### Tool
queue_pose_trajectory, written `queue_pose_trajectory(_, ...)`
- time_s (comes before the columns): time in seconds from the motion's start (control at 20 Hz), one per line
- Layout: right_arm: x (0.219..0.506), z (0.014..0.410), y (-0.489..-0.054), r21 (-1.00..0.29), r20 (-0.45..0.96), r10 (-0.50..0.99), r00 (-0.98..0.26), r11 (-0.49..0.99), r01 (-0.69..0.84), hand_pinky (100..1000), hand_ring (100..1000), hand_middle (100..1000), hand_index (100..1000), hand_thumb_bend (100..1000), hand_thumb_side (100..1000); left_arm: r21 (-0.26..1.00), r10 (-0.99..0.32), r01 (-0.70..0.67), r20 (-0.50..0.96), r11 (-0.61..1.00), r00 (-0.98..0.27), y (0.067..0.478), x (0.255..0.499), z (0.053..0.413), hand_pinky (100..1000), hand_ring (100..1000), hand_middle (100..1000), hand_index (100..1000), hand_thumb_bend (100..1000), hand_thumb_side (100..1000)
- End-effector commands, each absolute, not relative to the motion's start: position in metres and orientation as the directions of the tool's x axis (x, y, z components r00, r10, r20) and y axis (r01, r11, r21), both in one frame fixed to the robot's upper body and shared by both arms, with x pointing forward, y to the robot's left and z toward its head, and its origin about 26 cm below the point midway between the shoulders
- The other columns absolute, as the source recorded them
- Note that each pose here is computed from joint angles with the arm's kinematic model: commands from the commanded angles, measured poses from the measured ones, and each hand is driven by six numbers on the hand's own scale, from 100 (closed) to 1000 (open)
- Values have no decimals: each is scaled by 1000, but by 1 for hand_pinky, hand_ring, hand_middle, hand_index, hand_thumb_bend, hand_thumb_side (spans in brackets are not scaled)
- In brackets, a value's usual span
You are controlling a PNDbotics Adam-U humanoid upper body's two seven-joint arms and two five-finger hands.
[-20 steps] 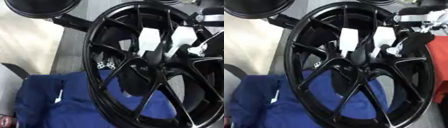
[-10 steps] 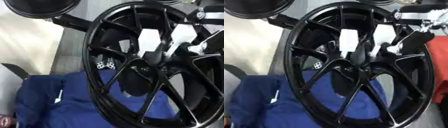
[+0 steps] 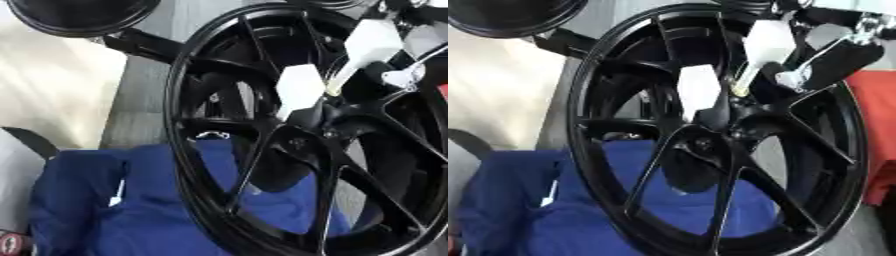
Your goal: Pull the pin out of the wheel hub.
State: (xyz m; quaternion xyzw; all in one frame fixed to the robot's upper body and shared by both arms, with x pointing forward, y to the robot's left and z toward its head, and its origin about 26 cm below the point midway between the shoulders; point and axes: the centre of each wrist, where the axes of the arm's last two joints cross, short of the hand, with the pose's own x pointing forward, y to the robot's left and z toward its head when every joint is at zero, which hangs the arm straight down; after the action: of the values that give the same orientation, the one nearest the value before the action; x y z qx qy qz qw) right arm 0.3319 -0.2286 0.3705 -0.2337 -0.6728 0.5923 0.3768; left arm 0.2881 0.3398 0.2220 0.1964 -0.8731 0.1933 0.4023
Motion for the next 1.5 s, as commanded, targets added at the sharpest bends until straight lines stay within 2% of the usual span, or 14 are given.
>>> queue_pose_trajectory(0.05,317,398,-243,-972,204,769,-605,232,-34,623,473,343,424,100,100,-180,-202,-500,761,847,-617,342,284,230,746,712,638,732,405,484)
queue_pose_trajectory(0.35,312,415,-286,-922,253,817,-518,366,127,626,463,342,418,100,100,-180,-207,-506,760,843,-616,343,283,230,746,712,638,732,406,483)
queue_pose_trajectory(0.65,331,396,-374,-800,428,871,-241,489,349,651,492,436,502,100,100,-187,-212,-515,757,837,-618,345,283,230,747,712,638,733,406,481)
queue_pose_trajectory(0.9,342,366,-430,-731,517,856,1,441,521,652,507,458,525,100,100,-189,-215,-522,757,832,-617,346,282,229,747,712,638,733,407,480)
queue_pose_trajectory(1.15,342,341,-459,-764,509,840,191,338,549,695,609,574,676,104,107,-191,-214,-525,759,830,-615,347,282,228,747,712,638,733,408,480)
queue_pose_trajectory(1.3,341,332,-468,-779,513,821,252,322,537,733,692,694,793,171,210,-191,-214,-526,761,829,-613,347,282,228,746,712,638,733,408,480)
queue_pose_trajectory(1.5,342,323,-476,-792,522,800,296,326,516,777,776,814,875,244,303,-192,-214,-528,761,827,-612,347,282,228,745,712,638,733,409,480)
